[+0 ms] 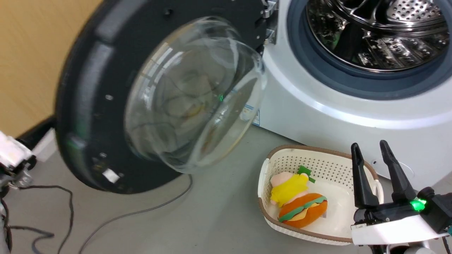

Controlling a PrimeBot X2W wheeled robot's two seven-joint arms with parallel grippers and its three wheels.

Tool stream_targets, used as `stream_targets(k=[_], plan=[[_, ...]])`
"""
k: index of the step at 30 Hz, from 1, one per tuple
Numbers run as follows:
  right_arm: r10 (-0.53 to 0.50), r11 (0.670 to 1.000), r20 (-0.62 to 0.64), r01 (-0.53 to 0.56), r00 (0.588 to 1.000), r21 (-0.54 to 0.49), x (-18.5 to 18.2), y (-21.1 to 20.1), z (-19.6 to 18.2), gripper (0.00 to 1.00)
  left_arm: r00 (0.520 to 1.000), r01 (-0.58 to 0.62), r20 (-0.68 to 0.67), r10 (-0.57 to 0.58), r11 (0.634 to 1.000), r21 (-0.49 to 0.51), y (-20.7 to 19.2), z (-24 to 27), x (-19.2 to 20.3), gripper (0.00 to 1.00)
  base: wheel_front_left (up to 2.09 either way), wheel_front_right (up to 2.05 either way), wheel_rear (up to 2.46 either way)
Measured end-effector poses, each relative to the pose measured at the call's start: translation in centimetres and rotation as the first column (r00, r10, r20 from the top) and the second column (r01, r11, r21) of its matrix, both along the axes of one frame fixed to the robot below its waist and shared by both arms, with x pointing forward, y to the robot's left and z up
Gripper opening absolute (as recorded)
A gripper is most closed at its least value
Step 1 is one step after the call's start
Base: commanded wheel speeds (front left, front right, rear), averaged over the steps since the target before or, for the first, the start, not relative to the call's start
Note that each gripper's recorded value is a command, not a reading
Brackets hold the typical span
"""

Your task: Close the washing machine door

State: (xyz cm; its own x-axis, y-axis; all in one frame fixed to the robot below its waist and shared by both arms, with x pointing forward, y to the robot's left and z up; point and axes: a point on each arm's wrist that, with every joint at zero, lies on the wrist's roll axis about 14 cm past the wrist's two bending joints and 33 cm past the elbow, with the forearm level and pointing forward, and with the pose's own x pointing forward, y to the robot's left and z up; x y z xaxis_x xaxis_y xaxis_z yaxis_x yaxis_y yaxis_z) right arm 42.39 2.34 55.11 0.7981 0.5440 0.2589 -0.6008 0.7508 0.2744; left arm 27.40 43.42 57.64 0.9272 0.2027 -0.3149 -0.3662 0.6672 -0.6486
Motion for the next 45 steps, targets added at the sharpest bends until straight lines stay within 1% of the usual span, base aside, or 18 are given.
stream_targets(k=[3, 6, 11, 14, 18, 24, 25, 28, 31, 34, 39, 42, 45], plan=[[0.014, 1.000, 0.001, -0.014, 1.000, 0.010, -0.1, 0.5, 0.1, 1.00, 0.993, 0.111, -0.033, -0.110, 0.993, 0.026, -2.5, 0.2, -0.1, 0.00, 0.00, 0.00, 0.00], [0.027, 0.999, 0.005, -0.027, 1.000, 0.019, -0.1, 1.0, 0.2, 1.00, 0.973, 0.226, -0.055, -0.224, 0.973, 0.036, -5.4, 0.2, 0.0, 0.00, 0.00, 0.00, 0.00], [0.033, 0.999, 0.012, -0.034, 0.999, 0.039, 0.1, 1.4, 0.4, 1.00, 0.923, 0.382, -0.057, -0.380, 0.924, 0.026, -9.8, 0.5, 0.0, 0.00, 0.00, 0.00, 0.00], [0.011, 0.999, 0.022, -0.012, 1.000, 0.042, 0.5, 0.7, 0.8, 1.00, 0.886, 0.462, -0.034, -0.462, 0.887, 0.015, -12.5, 0.7, 0.6, 0.00, 0.00, 0.00, 0.00], [-0.024, 0.999, 0.038, 0.022, 0.999, 0.045, 0.8, -0.4, 1.3, 1.00, 0.817, 0.576, -0.007, -0.576, 0.817, 0.007, -16.8, 0.7, 1.9, 0.00, 0.00, 0.00, 0.00], [-0.099, 0.995, 0.038, 0.098, 0.994, 0.036, 0.9, -3.2, 1.2, 1.00, 0.676, 0.737, 0.055, -0.735, 0.674, -0.046, -24.0, 0.2, 4.3, 0.00, 0.00, 0.00, 0.00], [-0.114, 0.993, 0.037, 0.113, 0.993, 0.034, 0.9, -3.8, 1.2, 1.00, 0.656, 0.755, 0.067, -0.752, 0.653, -0.055, -25.0, 0.1, 4.8, 0.00, 0.00, 0.00, 0.00], [-0.163, 0.986, 0.037, 0.162, 0.986, 0.029, 0.9, -5.6, 1.2, 1.00, 0.613, 0.790, 0.097, -0.784, 0.610, -0.064, -27.2, 0.2, 6.6, 0.00, 0.00, 0.00, 0.00], [-0.206, 0.978, 0.035, 0.205, 0.978, 0.022, 0.7, -7.3, 1.1, 1.00, 0.587, 0.809, 0.132, -0.799, 0.580, -0.090, -29.3, -0.2, 8.4, 0.00, 0.00, 0.00, 0.00], [-0.258, 0.966, 0.036, 0.257, 0.966, 0.017, 0.6, -9.2, 1.1, 1.00, 0.550, 0.835, 0.163, -0.819, 0.538, -0.118, -31.6, -0.5, 9.8, 0.00, 0.00, 0.00, 0.00], [-0.354, 0.935, 0.032, 0.354, 0.935, 0.002, 0.3, -12.8, 0.8, 1.00, 0.468, 0.883, 0.182, -0.865, 0.448, -0.141, -35.9, -1.4, 11.3, 0.00, 0.00, 0.00, 0.00], [-0.400, 0.916, 0.029, 0.400, 0.916, 0.000, 0.1, -14.6, 0.8, 1.00, 0.435, 0.899, 0.213, -0.875, 0.407, -0.163, -38.1, -1.6, 12.1, 0.00, 0.00, 0.00, 0.00], [-0.436, 0.900, 0.026, 0.436, 0.899, 0.000, -0.1, -16.1, 0.7, 1.00, 0.419, 0.905, 0.232, -0.878, 0.383, -0.186, -39.8, -2.2, 12.9, 0.00, 0.00, 0.00, 0.00]])
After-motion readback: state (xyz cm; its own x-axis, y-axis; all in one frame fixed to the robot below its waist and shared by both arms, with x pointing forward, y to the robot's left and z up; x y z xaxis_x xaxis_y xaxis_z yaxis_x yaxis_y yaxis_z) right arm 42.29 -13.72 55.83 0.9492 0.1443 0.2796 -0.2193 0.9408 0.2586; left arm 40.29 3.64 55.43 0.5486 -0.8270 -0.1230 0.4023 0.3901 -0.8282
